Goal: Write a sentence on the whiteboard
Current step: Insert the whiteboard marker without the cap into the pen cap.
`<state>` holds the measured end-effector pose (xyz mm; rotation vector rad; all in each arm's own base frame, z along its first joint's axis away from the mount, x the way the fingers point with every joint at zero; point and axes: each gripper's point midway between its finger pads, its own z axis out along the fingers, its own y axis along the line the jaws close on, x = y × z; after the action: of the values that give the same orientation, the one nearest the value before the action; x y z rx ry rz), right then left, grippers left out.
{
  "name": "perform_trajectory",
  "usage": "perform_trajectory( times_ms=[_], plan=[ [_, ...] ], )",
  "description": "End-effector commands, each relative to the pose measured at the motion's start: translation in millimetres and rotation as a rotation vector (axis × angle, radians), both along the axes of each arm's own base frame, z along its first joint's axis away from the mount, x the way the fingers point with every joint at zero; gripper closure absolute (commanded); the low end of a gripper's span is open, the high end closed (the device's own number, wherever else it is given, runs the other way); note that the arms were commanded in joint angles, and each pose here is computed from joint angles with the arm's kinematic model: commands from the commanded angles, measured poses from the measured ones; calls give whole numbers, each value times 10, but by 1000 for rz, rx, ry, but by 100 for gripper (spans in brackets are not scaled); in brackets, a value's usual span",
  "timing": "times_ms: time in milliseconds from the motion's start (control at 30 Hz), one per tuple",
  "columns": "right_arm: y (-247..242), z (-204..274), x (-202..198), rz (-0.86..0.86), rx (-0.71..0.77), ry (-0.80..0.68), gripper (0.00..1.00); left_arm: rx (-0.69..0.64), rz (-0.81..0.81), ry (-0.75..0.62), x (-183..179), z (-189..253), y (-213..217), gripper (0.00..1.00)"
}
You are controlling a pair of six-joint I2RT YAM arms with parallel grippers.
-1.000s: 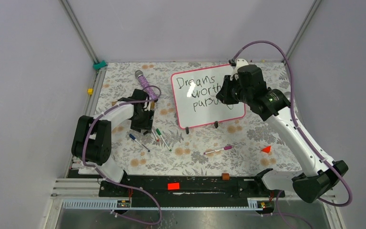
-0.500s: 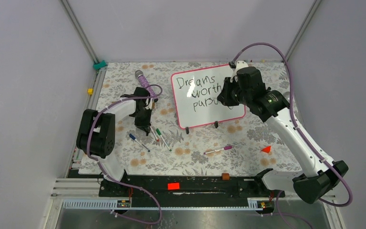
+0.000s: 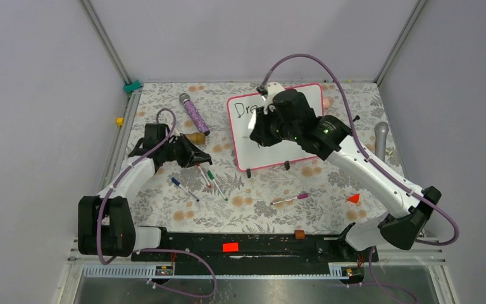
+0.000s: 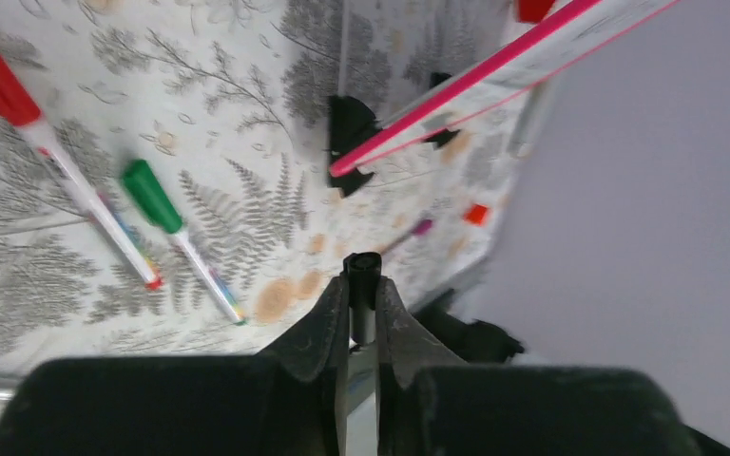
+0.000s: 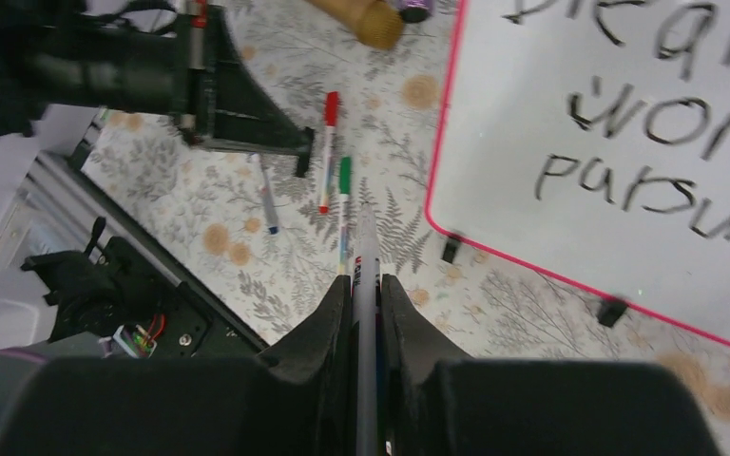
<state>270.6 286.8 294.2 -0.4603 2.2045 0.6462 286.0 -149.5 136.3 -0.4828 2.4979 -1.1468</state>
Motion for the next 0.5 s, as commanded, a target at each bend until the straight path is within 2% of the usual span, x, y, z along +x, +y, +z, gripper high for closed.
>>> perform_trajectory(
  times_ms=[0,100,200,367,467],
  plan=[
    [409,415,-149,132,73,-121,100,-411,151,60,68,469,-179,100],
    [583,424,-244,188,66,-147,100,-543,263,128,75,573,-152,100],
    [716,336,-367,232,37,-163,100,-659,293,215,16,573,-200,100],
    [817,143,-490,279,-6,-155,100,-926,392,223,-45,728,-142,100],
    [876,21,-515,302,-33,-142,100,-972,414,213,-80,753,-101,100]
  ],
)
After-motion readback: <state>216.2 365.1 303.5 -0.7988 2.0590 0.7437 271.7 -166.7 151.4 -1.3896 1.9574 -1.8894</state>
